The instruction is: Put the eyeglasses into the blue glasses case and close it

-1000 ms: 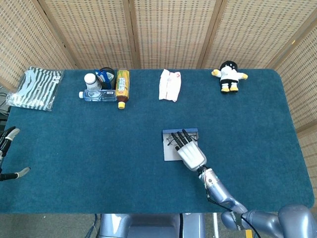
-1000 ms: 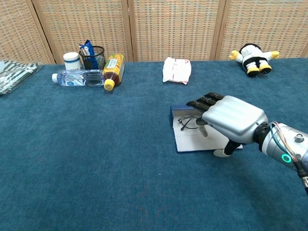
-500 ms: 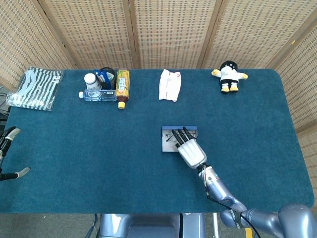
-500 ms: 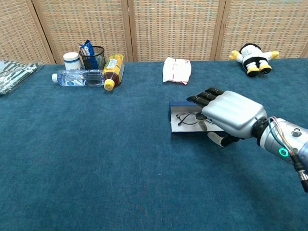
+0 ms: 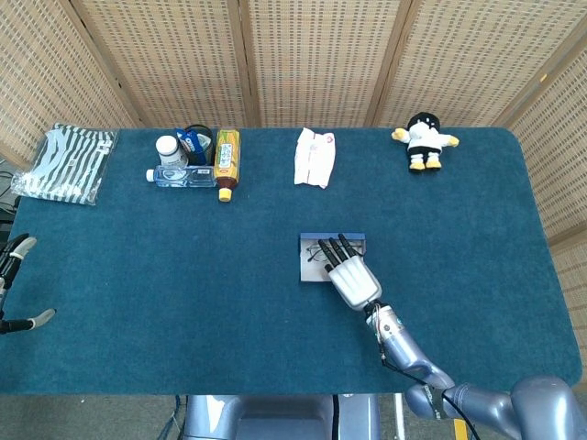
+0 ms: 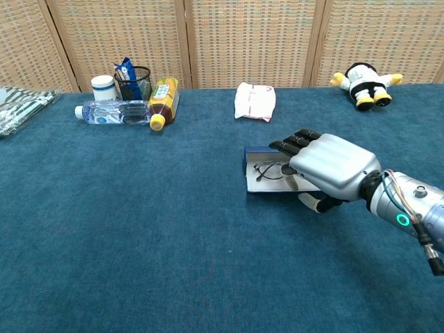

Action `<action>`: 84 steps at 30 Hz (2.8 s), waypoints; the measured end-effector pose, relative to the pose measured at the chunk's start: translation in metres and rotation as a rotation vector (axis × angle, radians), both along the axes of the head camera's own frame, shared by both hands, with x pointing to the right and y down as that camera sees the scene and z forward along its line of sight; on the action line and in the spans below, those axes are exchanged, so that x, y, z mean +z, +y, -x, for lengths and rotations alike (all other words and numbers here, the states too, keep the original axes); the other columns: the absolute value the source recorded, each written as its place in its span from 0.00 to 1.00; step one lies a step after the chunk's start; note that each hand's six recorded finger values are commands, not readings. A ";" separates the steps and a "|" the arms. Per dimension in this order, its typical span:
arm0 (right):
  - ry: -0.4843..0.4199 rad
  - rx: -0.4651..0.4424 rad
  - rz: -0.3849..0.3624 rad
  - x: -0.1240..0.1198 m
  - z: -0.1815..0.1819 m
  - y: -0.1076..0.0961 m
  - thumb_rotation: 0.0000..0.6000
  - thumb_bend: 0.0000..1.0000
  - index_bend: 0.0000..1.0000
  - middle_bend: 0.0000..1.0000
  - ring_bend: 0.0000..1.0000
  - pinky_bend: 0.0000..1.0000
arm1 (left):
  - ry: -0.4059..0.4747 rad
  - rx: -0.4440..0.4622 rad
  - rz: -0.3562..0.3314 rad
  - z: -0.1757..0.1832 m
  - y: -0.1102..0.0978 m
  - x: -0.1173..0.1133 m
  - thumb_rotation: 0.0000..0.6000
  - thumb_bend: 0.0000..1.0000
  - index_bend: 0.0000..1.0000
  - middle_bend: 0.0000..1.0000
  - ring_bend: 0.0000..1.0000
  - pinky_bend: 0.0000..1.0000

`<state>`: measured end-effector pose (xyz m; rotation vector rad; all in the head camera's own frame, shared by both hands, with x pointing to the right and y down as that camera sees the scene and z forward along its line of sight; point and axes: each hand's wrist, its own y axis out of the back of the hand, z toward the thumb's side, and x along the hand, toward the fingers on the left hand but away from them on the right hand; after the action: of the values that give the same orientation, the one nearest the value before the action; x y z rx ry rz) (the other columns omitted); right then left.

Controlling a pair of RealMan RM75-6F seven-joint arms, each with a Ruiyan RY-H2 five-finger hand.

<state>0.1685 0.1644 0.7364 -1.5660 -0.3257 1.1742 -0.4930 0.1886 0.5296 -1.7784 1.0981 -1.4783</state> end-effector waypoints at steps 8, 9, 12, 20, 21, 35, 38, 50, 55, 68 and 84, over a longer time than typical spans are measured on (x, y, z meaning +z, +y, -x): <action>0.002 0.018 -0.007 0.004 -0.002 -0.005 1.00 0.57 0.66 0.09 0.00 0.00 | 0.002 -0.004 -0.001 0.001 -0.001 0.000 1.00 0.00 0.00 0.00 0.00 0.00; -0.001 0.019 -0.009 0.004 -0.002 -0.006 1.00 0.57 0.69 0.10 0.00 0.00 | 0.003 -0.004 -0.001 0.001 -0.001 0.000 1.00 0.00 0.00 0.00 0.00 0.00; -0.015 0.022 -0.009 0.004 -0.003 -0.006 1.00 0.57 0.72 0.11 0.00 0.00 | 0.004 -0.004 0.000 0.001 -0.001 0.000 1.00 0.00 0.00 0.00 0.00 0.00; -0.062 0.005 -0.023 -0.012 -0.010 -0.003 1.00 0.57 0.74 0.12 0.00 0.00 | 0.007 0.002 -0.002 -0.001 0.000 -0.002 1.00 0.00 0.00 0.00 0.00 0.00; -0.067 0.003 -0.025 -0.015 -0.011 -0.002 1.00 0.57 0.74 0.12 0.00 0.00 | 0.008 0.004 -0.004 -0.001 0.001 -0.002 1.00 0.00 0.00 0.00 0.00 0.00; -0.089 -0.072 -0.038 -0.065 -0.043 0.018 1.00 0.57 0.74 0.13 0.00 0.00 | 0.021 0.020 -0.021 -0.005 0.005 -0.009 1.00 0.00 0.00 0.00 0.00 0.00; -0.081 -0.098 -0.029 -0.071 -0.048 0.025 1.00 0.57 0.74 0.13 0.00 0.00 | 0.021 0.020 -0.020 -0.005 0.005 -0.009 1.00 0.00 0.00 0.00 0.00 0.00; -0.039 -0.171 0.016 -0.077 -0.055 0.043 1.00 0.57 0.74 0.13 0.00 0.00 | 0.015 0.024 -0.013 -0.006 0.005 -0.006 1.00 0.00 0.00 0.00 0.00 0.00; -0.016 -0.175 0.026 -0.073 -0.047 0.036 1.00 0.57 0.74 0.13 0.00 0.00 | 0.013 0.023 -0.011 -0.006 0.005 -0.005 1.00 0.00 0.00 0.00 0.00 0.00; 0.081 -0.161 0.035 -0.053 -0.032 0.011 1.00 0.57 0.74 0.13 0.00 0.00 | 0.011 0.013 -0.001 -0.003 0.003 -0.003 1.00 0.00 0.00 0.00 0.00 0.00; 0.082 -0.134 0.045 -0.042 -0.030 0.004 1.00 0.44 0.09 0.00 0.00 0.00 | 0.005 0.011 0.007 -0.003 0.001 0.000 1.00 0.00 0.00 0.00 0.00 0.00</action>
<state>0.1981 0.1686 0.6943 -1.5487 -0.1392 1.1442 -0.4904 0.1899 0.5299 -1.7915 1.0857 -1.4740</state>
